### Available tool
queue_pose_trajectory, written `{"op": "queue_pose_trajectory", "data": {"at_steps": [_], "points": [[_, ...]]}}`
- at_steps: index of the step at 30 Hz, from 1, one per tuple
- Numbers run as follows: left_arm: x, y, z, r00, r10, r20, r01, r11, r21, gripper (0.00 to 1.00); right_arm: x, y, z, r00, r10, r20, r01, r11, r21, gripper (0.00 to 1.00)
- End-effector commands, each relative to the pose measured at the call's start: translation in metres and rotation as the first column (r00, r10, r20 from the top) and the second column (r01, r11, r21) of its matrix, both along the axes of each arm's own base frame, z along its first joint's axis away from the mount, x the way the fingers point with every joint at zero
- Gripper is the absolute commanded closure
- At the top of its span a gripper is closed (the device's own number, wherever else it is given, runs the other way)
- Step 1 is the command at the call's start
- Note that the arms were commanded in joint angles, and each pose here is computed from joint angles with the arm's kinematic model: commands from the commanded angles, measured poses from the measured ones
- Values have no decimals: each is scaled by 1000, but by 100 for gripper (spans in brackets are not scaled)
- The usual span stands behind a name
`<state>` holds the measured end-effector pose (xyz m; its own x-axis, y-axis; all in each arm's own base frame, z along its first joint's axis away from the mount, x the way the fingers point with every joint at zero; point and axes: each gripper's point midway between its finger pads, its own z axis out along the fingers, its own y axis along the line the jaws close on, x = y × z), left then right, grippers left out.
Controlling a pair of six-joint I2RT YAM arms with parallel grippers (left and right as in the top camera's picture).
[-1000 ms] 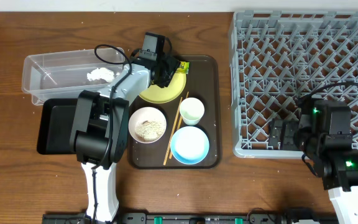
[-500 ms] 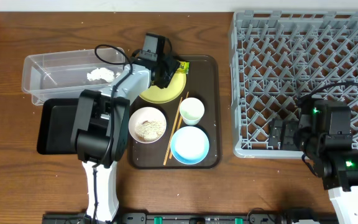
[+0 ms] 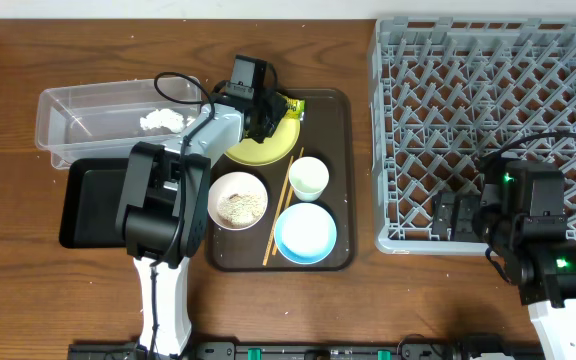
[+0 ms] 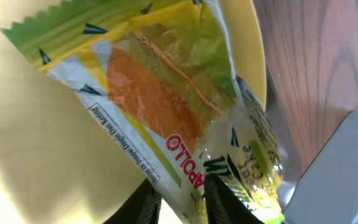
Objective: Sort waste into correct bins and load items into the dishwasher rack
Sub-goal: 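Return the left gripper to the plate and grasp the yellow snack wrapper, then move the wrapper with the left gripper and release it into the clear bin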
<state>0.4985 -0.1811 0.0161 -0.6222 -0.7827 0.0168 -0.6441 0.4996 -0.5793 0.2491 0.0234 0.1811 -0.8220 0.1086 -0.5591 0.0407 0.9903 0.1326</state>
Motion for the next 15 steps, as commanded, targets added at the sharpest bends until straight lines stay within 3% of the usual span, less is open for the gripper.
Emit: {"op": "queue_pose_trajectory", "data": {"at_steps": [1,8,15], "points": [[-6,2,-15,1000,-3,-31,4,1000,19,79,3,-3,8,1000,-11,20,11,1000,5,1],[-7,1,-12,998,-62,-25,62,998,-11,94,2,-3,7,1000,-11,17,11,1000,5,1],[-10,11,10,986,-166,21,166,986,2,94,2,-3,7,1000,-11,16,11,1000,4,1]]}}
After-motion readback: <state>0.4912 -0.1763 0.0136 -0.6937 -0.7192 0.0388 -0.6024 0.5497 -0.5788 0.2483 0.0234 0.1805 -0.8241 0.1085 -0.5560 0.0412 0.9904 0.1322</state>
